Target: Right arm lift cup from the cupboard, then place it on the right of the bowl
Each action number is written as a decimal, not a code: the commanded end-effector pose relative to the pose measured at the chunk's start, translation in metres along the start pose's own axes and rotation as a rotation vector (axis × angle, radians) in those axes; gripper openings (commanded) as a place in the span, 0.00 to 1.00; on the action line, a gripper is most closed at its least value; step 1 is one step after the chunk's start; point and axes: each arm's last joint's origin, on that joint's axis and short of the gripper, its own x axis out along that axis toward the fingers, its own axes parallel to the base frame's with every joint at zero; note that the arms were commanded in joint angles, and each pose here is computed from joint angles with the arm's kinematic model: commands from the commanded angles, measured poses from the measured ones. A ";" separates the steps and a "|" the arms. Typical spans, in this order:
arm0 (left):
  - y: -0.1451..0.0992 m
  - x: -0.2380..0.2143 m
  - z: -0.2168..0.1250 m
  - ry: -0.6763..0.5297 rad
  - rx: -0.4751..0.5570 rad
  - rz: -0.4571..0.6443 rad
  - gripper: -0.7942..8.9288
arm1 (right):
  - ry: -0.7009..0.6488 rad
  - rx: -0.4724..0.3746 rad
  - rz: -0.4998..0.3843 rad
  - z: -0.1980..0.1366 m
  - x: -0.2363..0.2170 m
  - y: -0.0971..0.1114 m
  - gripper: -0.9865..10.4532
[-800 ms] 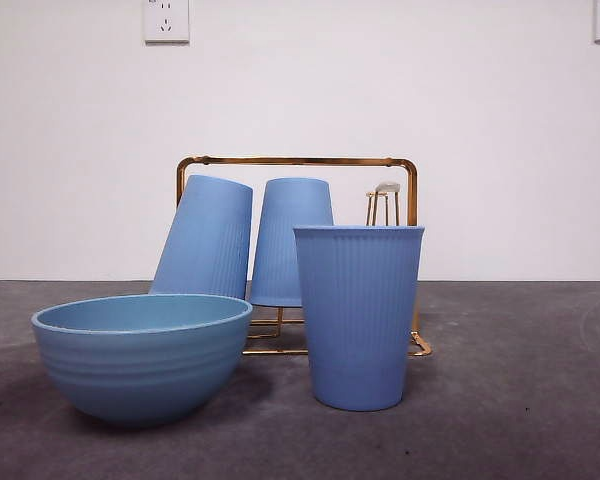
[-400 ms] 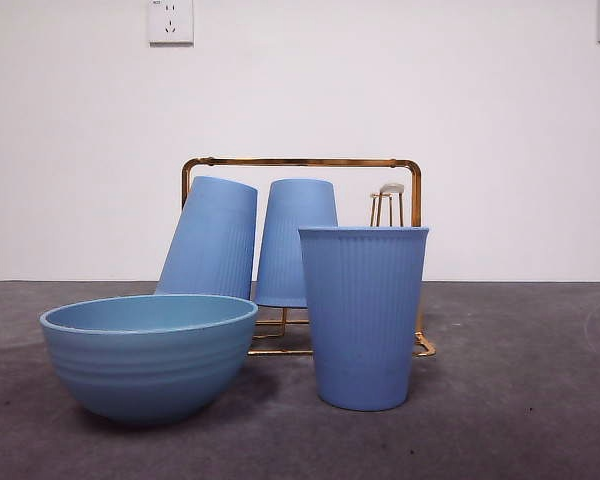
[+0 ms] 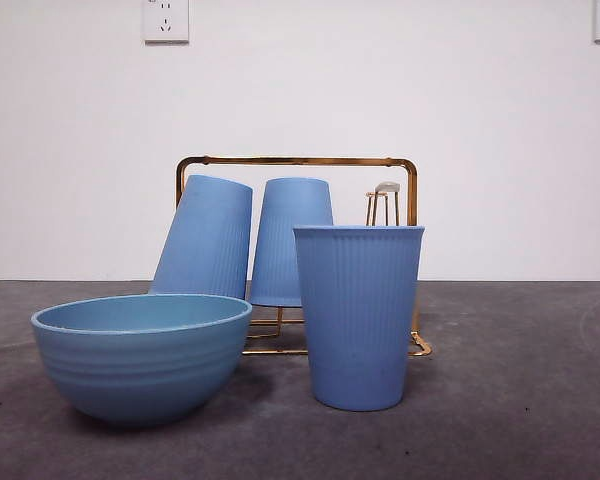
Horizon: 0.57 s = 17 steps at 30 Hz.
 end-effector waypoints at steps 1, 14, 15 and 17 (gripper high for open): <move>0.001 0.012 -0.028 -0.057 -0.013 0.028 0.11 | -0.016 -0.016 0.015 0.003 -0.003 0.001 0.10; -0.001 0.021 -0.084 0.000 -0.038 0.043 0.11 | -0.016 -0.016 0.015 0.003 -0.003 0.001 0.10; -0.001 0.021 -0.086 0.011 -0.039 0.042 0.11 | -0.016 -0.016 0.015 0.003 -0.003 0.001 0.10; -0.001 0.020 -0.085 -0.004 -0.036 0.043 0.11 | -0.016 -0.016 0.015 0.003 -0.003 0.001 0.10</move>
